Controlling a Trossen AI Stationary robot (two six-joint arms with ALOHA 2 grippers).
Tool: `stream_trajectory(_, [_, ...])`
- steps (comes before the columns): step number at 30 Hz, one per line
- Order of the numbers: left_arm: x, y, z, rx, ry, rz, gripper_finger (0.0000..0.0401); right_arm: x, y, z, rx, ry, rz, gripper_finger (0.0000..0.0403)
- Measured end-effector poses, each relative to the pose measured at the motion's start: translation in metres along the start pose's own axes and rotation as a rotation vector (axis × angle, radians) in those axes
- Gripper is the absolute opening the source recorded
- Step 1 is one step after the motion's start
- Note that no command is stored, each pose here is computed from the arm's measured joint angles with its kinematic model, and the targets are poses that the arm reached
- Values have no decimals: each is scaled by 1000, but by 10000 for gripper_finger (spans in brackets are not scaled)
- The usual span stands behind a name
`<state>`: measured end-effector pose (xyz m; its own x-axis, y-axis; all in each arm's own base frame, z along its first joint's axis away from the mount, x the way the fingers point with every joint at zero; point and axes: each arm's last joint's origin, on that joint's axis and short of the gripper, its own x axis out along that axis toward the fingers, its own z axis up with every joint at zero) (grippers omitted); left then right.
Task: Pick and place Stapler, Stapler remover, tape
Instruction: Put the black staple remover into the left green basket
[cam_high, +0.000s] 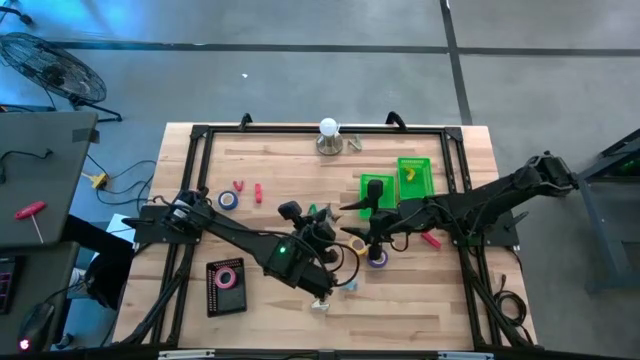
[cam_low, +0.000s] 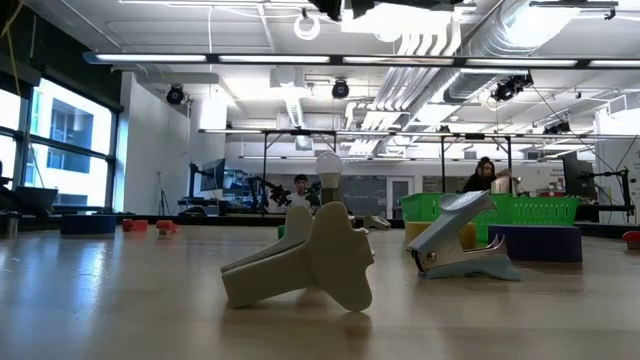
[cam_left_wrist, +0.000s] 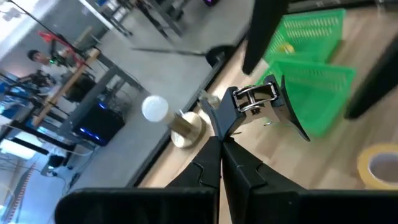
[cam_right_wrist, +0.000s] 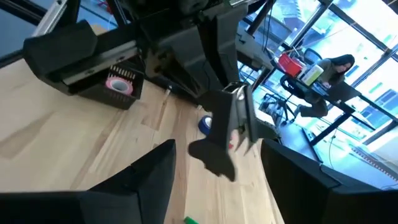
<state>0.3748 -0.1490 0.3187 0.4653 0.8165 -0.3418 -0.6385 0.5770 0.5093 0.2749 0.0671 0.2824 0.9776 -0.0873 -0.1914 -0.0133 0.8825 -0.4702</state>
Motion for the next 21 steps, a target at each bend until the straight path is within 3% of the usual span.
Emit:
stream_trajectory(9, [0, 0, 5, -41, -81, 63, 0, 0, -2, 1, 6, 4, -44, 228])
stream_trajectory(21, [0, -1, 7, -76, -98, 65, 0, 0, -3, 5, -1, -33, -61, 228])
